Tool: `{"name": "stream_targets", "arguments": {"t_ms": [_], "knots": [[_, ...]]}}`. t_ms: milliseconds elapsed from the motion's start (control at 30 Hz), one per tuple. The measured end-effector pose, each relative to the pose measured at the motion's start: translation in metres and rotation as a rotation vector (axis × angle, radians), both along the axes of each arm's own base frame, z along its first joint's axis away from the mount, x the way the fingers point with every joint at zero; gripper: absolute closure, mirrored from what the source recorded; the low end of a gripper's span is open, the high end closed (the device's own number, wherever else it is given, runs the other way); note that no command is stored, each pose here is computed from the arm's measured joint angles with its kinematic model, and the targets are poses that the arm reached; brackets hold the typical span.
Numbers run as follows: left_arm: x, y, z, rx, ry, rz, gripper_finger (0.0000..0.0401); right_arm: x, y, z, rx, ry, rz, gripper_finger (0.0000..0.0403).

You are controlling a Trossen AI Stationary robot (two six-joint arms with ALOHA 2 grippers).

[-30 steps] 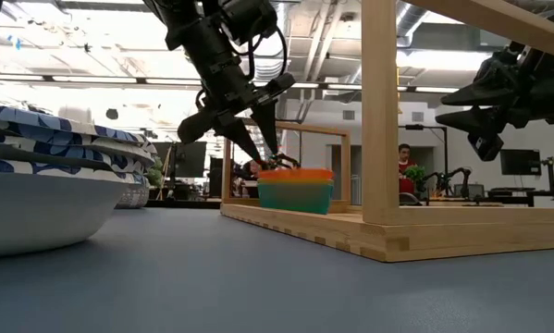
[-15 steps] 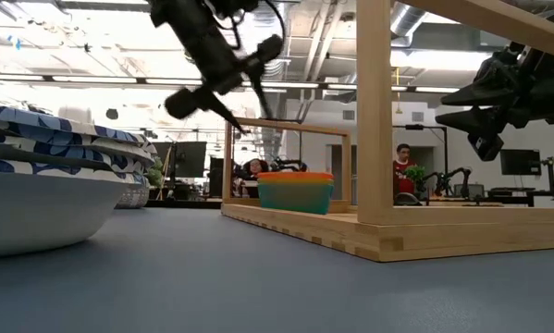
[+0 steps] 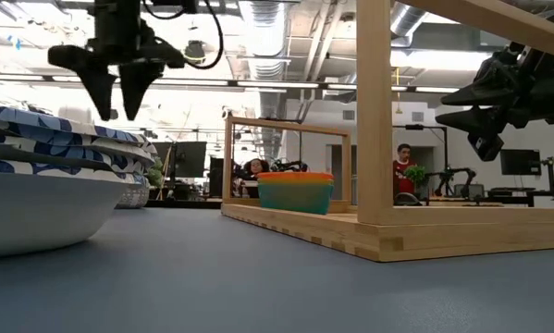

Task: Place and stack bowls onto a shelf
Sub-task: Stack the pink bowl on top of the orange bowl

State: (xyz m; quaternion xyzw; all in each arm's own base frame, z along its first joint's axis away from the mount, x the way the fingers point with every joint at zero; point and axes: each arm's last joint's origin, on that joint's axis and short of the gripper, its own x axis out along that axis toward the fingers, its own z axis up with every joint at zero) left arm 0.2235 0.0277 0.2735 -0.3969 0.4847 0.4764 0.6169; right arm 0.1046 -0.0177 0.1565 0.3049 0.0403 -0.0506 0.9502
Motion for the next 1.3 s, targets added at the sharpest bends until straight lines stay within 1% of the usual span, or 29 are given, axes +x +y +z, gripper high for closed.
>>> {"name": "stream_targets", "arguments": {"t_ms": [100,300,500,567,767,967,1033,1100,1200,1300], "knots": [[-0.002,-0.006,-0.015,-0.004,0.037,-0.02,0.0213,0.0,0.0,0.0,0.0,0.0,0.0,0.0232],[-0.012,-0.01,-0.047,-0.023,0.092,0.041,0.0213,0.0,0.0,0.0,0.014,-0.001,-0.002,0.0232],[-0.005,-0.011,-0.062,-0.035,-0.002,-0.013,0.0213,0.0,0.0,0.0,0.018,-0.001,-0.002,0.0232],[-0.007,-0.011,-0.069,-0.041,0.006,-0.008,0.0213,0.0,0.0,0.0,0.018,-0.002,-0.002,0.0232],[-0.018,-0.012,-0.087,-0.054,0.065,0.058,0.0214,0.0,0.0,0.0,0.018,-0.001,-0.002,0.0232],[-0.019,-0.012,-0.096,-0.076,0.041,0.023,0.0219,0.0,0.0,0.0,0.017,-0.001,-0.006,0.0232],[-0.022,-0.013,-0.103,-0.096,0.046,0.022,0.0234,0.0,0.0,0.0,0.016,0.0,-0.017,0.0232],[-0.026,-0.014,-0.11,-0.115,0.063,0.024,0.026,0.0,-0.001,0.0,0.016,0.002,-0.026,0.0232],[-0.031,-0.013,-0.118,-0.156,0.068,0.032,0.0313,0.0,-0.001,0.0,0.015,0.002,-0.027,0.0232],[-0.033,-0.013,-0.12,-0.165,0.086,0.018,0.0376,0.0,-0.001,0.0,0.016,0.001,-0.027,0.0232]]}}
